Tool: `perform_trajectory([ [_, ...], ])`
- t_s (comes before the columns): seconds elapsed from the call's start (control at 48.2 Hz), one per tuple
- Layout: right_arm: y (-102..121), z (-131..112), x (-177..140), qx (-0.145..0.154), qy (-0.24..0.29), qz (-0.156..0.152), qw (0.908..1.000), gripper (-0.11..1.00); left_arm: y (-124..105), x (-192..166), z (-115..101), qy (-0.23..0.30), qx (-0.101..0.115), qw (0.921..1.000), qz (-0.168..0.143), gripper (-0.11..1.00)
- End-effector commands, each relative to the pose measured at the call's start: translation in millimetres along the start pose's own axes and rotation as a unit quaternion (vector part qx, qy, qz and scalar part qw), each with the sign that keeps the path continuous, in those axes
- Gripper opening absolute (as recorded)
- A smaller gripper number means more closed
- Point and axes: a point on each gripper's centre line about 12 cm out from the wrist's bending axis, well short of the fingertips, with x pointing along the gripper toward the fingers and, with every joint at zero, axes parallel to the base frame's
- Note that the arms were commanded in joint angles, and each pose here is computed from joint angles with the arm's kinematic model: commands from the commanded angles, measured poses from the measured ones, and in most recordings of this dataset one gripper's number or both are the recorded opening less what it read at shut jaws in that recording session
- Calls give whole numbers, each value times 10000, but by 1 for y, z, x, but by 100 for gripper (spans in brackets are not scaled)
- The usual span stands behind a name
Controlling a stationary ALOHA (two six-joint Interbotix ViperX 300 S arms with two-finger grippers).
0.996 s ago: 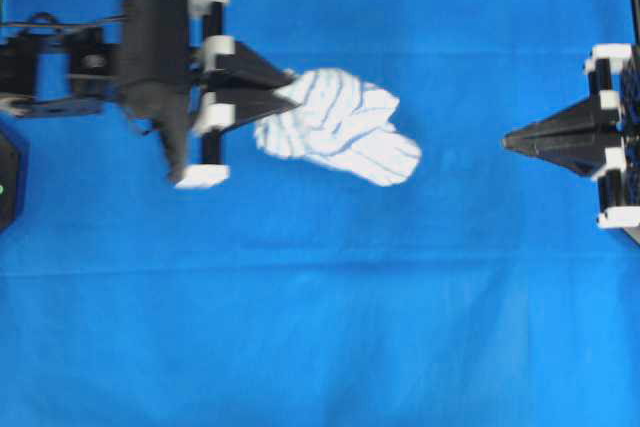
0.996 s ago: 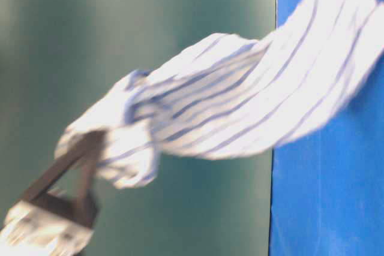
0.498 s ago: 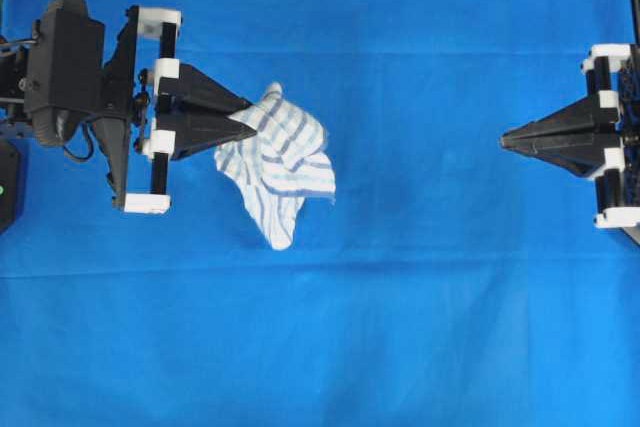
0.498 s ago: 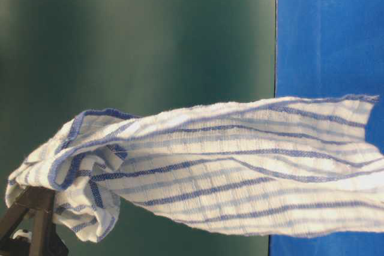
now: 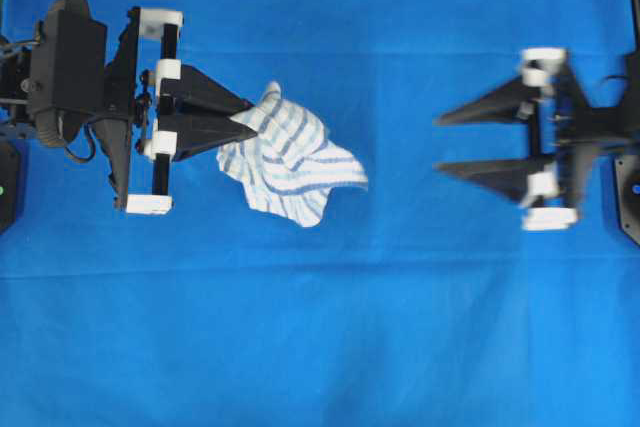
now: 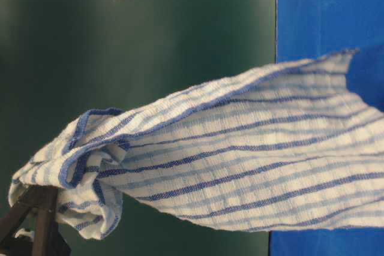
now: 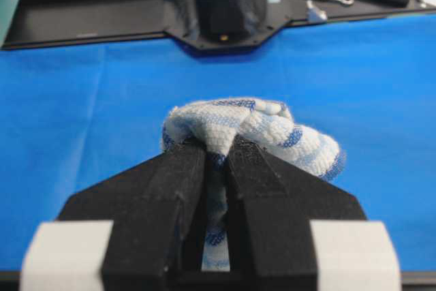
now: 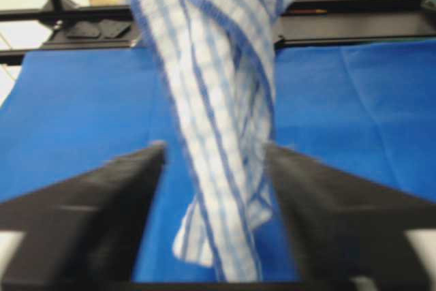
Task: Hand over the towel.
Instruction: 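Reach the right gripper to the hanging towel and grasp it, then open the left gripper and withdraw it leftward, right gripper holding towel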
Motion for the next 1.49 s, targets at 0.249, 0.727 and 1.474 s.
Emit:
perform_trajectory([
  [0.249, 1, 12, 99, 66, 22, -10, 10000, 72, 0, 1, 6, -108, -21, 9999, -1, 2],
  [0.727, -3, 12, 147, 33, 303, -68, 9995, 70, -4, 1, 4, -106, -8, 9999, -54, 2],
  [1.474, 1, 21, 99, 70, 397, -41, 9992, 5, -4, -6, 4, -166, -54, 9998, -42, 59],
])
